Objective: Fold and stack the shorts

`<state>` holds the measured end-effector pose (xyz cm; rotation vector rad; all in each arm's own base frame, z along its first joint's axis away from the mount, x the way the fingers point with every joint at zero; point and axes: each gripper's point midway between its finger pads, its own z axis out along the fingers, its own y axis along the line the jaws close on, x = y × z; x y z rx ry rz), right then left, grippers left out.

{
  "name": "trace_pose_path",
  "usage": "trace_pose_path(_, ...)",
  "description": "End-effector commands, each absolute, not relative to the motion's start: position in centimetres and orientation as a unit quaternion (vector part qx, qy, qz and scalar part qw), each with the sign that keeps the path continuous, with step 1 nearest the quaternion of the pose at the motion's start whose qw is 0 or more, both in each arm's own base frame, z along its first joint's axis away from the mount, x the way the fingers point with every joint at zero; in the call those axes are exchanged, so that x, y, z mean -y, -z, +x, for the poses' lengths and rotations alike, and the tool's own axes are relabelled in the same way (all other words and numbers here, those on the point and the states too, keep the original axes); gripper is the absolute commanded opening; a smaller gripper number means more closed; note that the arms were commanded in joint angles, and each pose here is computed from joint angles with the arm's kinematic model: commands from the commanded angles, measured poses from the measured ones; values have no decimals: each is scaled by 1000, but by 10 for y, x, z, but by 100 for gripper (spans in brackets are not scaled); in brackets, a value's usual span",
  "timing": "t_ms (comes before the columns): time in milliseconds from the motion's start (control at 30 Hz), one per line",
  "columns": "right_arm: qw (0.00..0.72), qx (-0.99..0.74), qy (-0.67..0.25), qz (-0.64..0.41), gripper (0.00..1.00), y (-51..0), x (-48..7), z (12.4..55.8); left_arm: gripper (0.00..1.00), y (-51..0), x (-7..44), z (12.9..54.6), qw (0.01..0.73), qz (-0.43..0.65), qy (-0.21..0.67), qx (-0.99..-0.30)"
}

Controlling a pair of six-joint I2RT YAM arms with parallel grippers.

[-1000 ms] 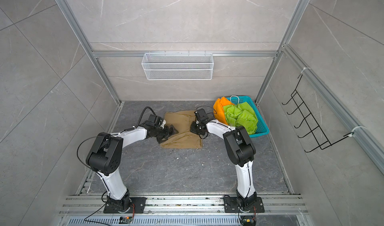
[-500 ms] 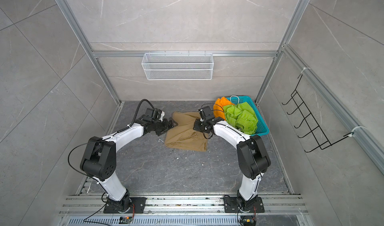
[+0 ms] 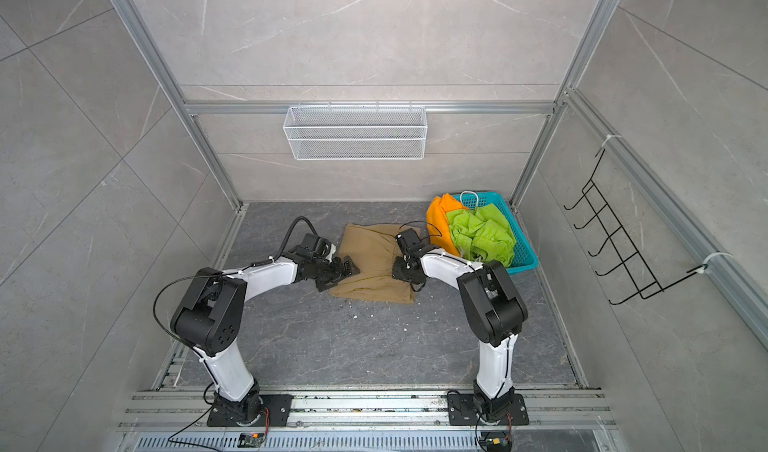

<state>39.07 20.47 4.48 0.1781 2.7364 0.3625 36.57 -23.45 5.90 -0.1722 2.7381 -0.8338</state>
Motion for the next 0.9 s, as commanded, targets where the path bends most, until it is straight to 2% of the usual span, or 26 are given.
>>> trace_pose_path(0, 226, -963, -133, 56, 72, -92, -194, 389, 99, -100, 221, 385, 203, -4, 233, -951)
trace_pose_path(100, 240, -960, -137, 57, 96, -111, -187, 387, 99, -107, 204, 400, 227, 25, 173, -958)
trace_pose_path(133, 242, -959, -136, 58, 100, -115, -184, 386, 99, -105, 199, 405, 221, 30, 159, -962)
trace_pose_path(300, 242, -958, -141, 61, 100, -121, -175, 379, 98, -88, 196, 425, 170, 36, 156, -972)
trace_pose_path(567, 237, -956, -160, 72, 100, -114, -166, 365, 95, -55, 209, 426, 96, 28, 197, -975)
trace_pose_path(733, 240, -953, -166, 75, 100, -115, -162, 361, 94, -43, 212, 425, 82, 18, 208, -975)
trace_pose_path(800, 240, -953, -170, 77, 100, -115, -161, 360, 90, -37, 215, 424, 71, 18, 213, -974)
trace_pose_path(833, 240, -952, -173, 78, 100, -115, -162, 360, 85, -34, 216, 422, 65, 18, 216, -974)
trace_pose_path(867, 239, -952, -177, 80, 100, -115, -162, 361, 74, -30, 216, 421, 59, 18, 219, -974)
